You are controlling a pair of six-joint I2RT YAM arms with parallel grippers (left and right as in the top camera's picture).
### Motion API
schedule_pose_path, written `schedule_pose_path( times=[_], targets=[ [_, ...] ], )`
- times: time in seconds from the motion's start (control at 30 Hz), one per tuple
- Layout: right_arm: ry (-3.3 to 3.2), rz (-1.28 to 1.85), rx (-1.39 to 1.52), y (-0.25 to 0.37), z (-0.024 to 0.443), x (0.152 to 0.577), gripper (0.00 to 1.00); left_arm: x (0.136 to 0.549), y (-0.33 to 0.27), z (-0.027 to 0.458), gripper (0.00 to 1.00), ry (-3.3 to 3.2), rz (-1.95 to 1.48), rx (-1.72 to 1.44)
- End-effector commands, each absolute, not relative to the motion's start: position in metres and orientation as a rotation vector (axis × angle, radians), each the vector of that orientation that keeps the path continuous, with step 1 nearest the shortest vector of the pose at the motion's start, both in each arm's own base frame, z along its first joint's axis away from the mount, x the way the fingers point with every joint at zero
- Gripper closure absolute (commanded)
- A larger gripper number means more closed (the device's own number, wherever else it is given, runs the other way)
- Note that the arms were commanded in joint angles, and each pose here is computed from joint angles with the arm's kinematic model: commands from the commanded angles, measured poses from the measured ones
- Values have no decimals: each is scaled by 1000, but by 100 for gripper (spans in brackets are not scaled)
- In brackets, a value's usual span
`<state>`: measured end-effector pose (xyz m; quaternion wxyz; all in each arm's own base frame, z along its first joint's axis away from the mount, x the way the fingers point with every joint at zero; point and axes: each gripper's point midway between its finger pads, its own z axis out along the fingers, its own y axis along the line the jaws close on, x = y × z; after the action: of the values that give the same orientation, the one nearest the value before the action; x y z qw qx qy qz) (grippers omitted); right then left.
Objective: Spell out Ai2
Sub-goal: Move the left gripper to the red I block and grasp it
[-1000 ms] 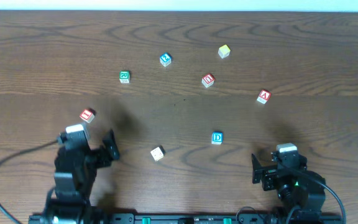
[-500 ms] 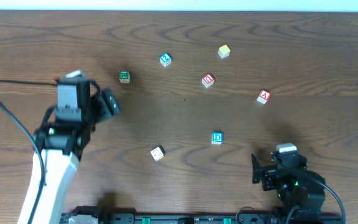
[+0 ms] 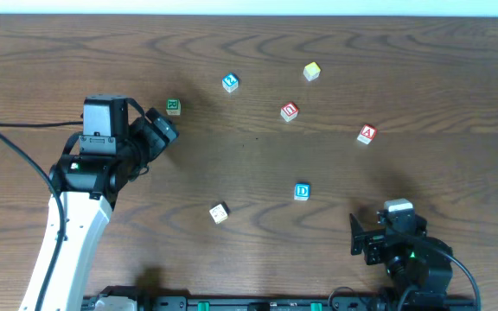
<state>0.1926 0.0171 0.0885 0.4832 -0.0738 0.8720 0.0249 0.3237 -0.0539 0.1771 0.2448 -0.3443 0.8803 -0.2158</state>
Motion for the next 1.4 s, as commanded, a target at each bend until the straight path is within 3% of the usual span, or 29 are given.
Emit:
schedule_pose_path(
  times=[0.0, 0.23, 0.5, 1.37],
  targets=[
    [2125, 84, -181, 21, 87, 192, 1, 329, -46, 183, 5, 2314, -607, -1119],
    [2125, 84, -181, 21, 87, 192, 1, 302, -6, 155, 4, 2165, -378, -1627],
    [2125, 84, -181, 21, 87, 192, 1, 286, 26, 121, 4, 2227, -201, -1858],
    [2125, 84, -181, 21, 87, 192, 1, 342, 60, 53, 4, 2791, 132, -1736]
  ],
)
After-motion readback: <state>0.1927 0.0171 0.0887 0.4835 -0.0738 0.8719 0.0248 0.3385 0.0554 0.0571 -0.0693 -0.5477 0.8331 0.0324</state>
